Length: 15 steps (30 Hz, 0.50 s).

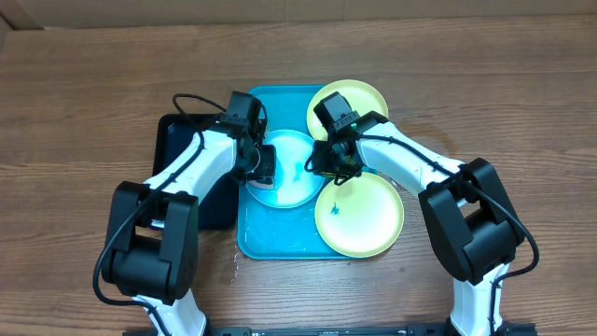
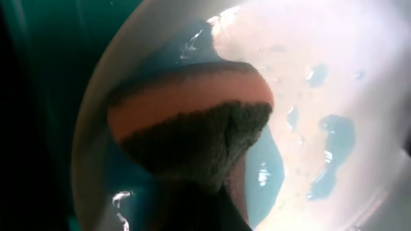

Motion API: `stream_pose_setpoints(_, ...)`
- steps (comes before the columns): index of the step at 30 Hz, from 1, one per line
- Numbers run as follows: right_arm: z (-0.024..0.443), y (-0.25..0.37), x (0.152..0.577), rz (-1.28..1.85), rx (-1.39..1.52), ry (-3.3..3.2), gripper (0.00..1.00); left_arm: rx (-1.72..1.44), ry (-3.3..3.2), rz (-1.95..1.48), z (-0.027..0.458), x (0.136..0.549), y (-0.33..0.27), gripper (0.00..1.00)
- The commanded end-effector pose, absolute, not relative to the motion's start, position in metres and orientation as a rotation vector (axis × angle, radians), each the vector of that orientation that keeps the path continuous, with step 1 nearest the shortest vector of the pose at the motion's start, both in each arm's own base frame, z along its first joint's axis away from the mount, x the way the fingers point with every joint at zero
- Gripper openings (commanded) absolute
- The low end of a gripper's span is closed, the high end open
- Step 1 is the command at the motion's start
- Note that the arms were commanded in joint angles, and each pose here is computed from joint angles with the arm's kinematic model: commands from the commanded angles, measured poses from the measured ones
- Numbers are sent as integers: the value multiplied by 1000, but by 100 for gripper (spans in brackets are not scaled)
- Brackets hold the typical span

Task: Clean dirty plates on tray and stack at the side
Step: 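Scrub the white plate surface with the sponge in the left gripper, then move the sponge back over the black tray with the left gripper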

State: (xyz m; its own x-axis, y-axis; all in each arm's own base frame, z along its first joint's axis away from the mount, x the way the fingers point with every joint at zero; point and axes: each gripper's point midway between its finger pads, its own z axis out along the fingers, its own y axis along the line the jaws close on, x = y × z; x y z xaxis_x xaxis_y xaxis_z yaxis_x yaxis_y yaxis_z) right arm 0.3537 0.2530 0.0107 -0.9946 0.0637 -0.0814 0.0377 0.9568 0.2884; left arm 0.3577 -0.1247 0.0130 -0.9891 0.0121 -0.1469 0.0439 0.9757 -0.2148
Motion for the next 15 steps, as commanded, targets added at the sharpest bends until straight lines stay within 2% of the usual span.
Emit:
stream_pose_setpoints(1, 8, 256, 353, 445, 68, 3020, 7, 72, 2989, -678, 17, 340, -163, 4)
stream_pose_setpoints(7, 8, 256, 352, 445, 68, 3021, 7, 97, 2925, -919, 44, 348, -184, 4)
stream_pose_setpoints(15, 8, 256, 352, 442, 68, 3025, 8, 148, 2848, -948, 130, 369, -154, 4)
